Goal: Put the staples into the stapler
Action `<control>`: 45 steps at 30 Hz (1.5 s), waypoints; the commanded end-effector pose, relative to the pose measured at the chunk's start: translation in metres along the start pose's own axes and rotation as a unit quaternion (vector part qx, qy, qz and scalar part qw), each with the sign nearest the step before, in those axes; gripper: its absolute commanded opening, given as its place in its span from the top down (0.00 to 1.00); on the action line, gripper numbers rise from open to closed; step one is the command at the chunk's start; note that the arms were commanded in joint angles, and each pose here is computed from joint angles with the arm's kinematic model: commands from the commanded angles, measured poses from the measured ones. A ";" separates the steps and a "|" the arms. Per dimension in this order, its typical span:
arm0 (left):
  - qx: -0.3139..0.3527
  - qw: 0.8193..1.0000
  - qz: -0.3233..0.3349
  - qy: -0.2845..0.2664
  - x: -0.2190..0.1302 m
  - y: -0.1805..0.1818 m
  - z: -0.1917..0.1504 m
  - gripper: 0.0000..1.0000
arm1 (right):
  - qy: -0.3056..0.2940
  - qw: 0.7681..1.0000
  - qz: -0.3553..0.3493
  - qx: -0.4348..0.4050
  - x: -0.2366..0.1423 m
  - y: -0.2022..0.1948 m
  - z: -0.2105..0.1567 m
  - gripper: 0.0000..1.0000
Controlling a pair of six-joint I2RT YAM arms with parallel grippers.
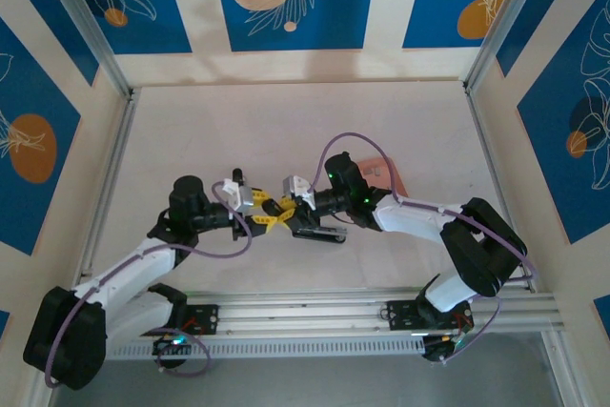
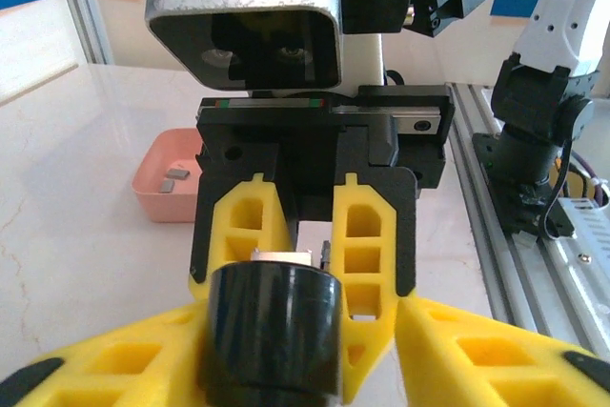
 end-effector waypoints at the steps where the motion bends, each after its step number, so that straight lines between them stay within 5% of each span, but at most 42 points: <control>1: 0.029 0.999 -0.024 -0.015 0.004 -0.003 0.014 0.57 | -0.032 0.999 0.016 -0.029 -0.005 0.010 0.020 0.76; 8: 0.030 0.999 -0.017 -0.005 0.002 -0.002 0.018 0.93 | -0.035 0.999 0.008 -0.015 -0.008 0.012 0.016 0.73; 14: 0.035 0.998 0.005 0.060 -0.006 0.004 0.033 0.96 | -0.055 0.994 -0.051 0.079 -0.022 0.003 0.016 0.51; 18: 0.034 0.991 0.006 0.129 -0.015 0.001 0.038 0.95 | -0.077 0.975 -0.085 0.192 -0.036 0.000 0.019 0.48; 23: 0.040 0.980 -0.004 0.196 -0.028 -0.006 0.046 0.93 | -0.073 0.922 -0.139 0.354 -0.045 -0.002 0.011 0.47; 27: 0.050 0.969 -0.014 0.243 -0.034 -0.009 0.046 0.91 | -0.035 0.856 -0.176 0.486 -0.049 -0.001 -0.005 0.47; 34: 0.053 0.944 -0.041 0.322 -0.029 -0.014 0.031 0.91 | 0.003 0.776 -0.178 0.605 -0.048 0.013 -0.036 0.50; 45: 0.074 0.899 -0.045 0.429 -0.008 -0.008 0.017 0.92 | 0.104 0.708 -0.148 0.683 -0.025 0.016 -0.065 0.52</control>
Point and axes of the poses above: each hand's point on the last joint's axis, 136 mm out from that joint toward the fingers, its own x axis out along the fingers, its own y axis along the line the jaws close on, z = x × y, the point moved 6 cm from there along -x, back along the fingers, and after that the axes turned 9 degrees about x, right-handed, at the moved point
